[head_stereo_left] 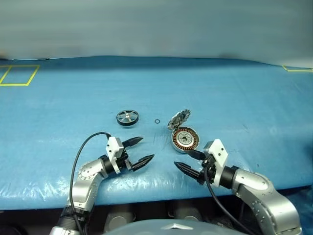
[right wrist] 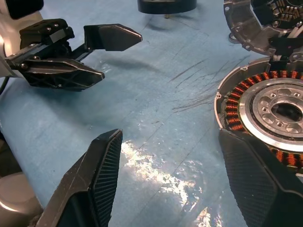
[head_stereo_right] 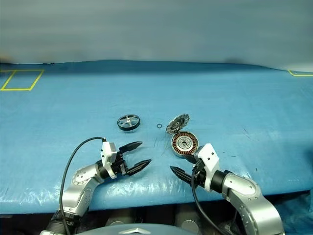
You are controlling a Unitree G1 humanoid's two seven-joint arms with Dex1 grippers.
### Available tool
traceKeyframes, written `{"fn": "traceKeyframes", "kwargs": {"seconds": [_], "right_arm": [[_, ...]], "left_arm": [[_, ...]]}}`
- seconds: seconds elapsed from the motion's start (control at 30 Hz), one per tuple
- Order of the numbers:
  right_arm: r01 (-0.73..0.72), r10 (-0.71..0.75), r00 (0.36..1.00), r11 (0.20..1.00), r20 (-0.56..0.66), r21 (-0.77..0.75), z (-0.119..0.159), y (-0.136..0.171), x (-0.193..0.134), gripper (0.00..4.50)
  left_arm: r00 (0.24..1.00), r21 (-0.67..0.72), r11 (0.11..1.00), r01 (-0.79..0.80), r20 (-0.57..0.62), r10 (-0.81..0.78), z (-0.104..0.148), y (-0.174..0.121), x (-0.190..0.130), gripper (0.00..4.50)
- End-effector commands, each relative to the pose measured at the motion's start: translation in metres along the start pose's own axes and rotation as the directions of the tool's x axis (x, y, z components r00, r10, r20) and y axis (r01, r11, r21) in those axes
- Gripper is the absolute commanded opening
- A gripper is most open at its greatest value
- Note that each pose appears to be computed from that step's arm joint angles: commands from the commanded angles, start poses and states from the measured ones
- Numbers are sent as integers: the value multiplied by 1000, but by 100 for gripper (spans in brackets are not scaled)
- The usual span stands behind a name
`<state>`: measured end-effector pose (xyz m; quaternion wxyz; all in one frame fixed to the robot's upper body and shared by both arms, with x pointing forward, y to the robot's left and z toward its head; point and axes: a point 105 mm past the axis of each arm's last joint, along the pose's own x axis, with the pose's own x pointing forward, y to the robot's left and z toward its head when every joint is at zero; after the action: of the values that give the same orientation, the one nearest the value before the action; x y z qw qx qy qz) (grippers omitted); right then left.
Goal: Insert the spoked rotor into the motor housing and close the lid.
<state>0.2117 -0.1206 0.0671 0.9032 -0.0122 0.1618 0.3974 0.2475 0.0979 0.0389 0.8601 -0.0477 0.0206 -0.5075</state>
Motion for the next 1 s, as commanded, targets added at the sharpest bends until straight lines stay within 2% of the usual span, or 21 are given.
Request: {"fn": "traceKeyframes", "kwargs": {"seconds": [0.03,0.13,0.57,1.0], "right_arm": [[81,-74,991,995,112,-63,15,-7,5,338],[90,-80,985,994,151,-57,19,-7,9,338],[61,-49,988,996,148,-72,23,-3,11,338],[58,-47,988,995,146,-77,27,-7,10,338]], "left_arm": [[1000,49,999,-2,30,1,15,2,-2,450],[1000,76,997,-12,7,12,16,5,-5,450],[1000,94,995,-13,-11,14,36,4,-2,450],[1000,86,996,-6,-8,6,36,4,-1,450]]}}
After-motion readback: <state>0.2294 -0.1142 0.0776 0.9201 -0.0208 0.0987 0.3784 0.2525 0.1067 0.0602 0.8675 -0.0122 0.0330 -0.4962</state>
